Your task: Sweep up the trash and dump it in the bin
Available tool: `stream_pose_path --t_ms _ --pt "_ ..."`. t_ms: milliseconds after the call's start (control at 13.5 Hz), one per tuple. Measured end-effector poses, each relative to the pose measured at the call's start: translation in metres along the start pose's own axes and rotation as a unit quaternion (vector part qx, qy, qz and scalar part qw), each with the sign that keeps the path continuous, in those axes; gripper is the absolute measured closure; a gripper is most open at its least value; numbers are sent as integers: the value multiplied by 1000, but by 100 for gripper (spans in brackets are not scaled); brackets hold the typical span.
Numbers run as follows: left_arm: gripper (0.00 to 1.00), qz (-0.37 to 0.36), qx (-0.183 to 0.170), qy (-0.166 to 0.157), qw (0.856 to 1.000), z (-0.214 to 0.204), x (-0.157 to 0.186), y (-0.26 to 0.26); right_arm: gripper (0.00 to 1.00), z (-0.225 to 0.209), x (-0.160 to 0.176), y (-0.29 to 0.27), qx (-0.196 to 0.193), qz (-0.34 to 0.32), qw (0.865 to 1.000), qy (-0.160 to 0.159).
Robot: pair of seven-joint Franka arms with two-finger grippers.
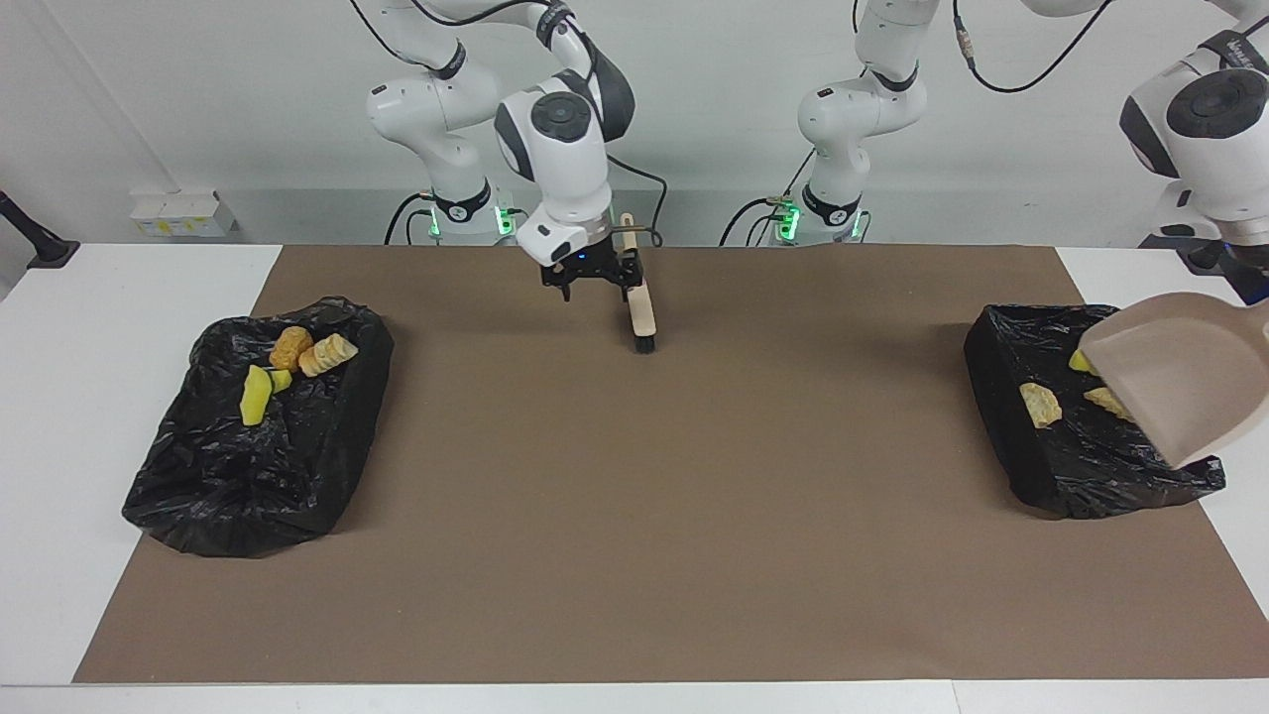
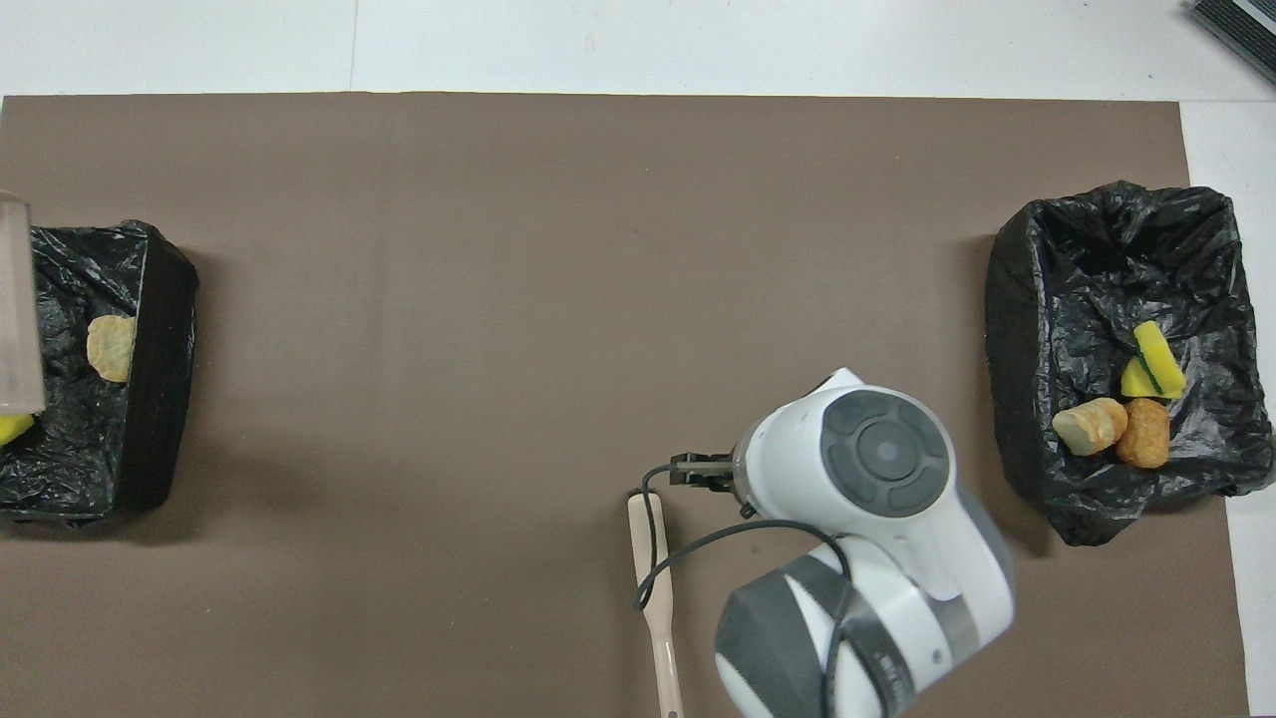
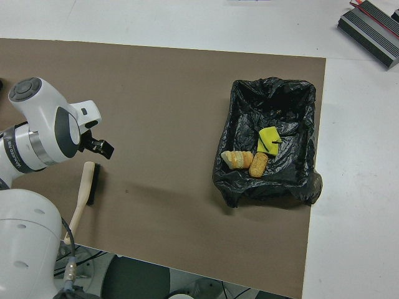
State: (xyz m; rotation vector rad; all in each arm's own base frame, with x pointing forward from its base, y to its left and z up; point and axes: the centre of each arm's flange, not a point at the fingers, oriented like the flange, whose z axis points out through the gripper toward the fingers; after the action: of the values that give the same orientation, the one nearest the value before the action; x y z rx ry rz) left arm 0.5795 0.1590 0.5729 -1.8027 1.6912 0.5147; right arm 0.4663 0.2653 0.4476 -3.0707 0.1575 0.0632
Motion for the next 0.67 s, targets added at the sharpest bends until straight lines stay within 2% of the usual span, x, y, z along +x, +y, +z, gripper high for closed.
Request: stream_pose_path --t_ms 222,296,444,667 --pt "68 -52 -42 118 991 -6 38 8 0 -50 46 53 8 34 999 23" --pt "68 -73 -49 143 986 -10 53 10 0 -67 58 72 10 44 999 28" --pt "68 -138 -64 170 974 -30 100 11 0 -95 75 106 12 63 997 36" --pt "68 -251 -108 202 940 -80 189 20 0 -128 86 145 13 98 994 41"
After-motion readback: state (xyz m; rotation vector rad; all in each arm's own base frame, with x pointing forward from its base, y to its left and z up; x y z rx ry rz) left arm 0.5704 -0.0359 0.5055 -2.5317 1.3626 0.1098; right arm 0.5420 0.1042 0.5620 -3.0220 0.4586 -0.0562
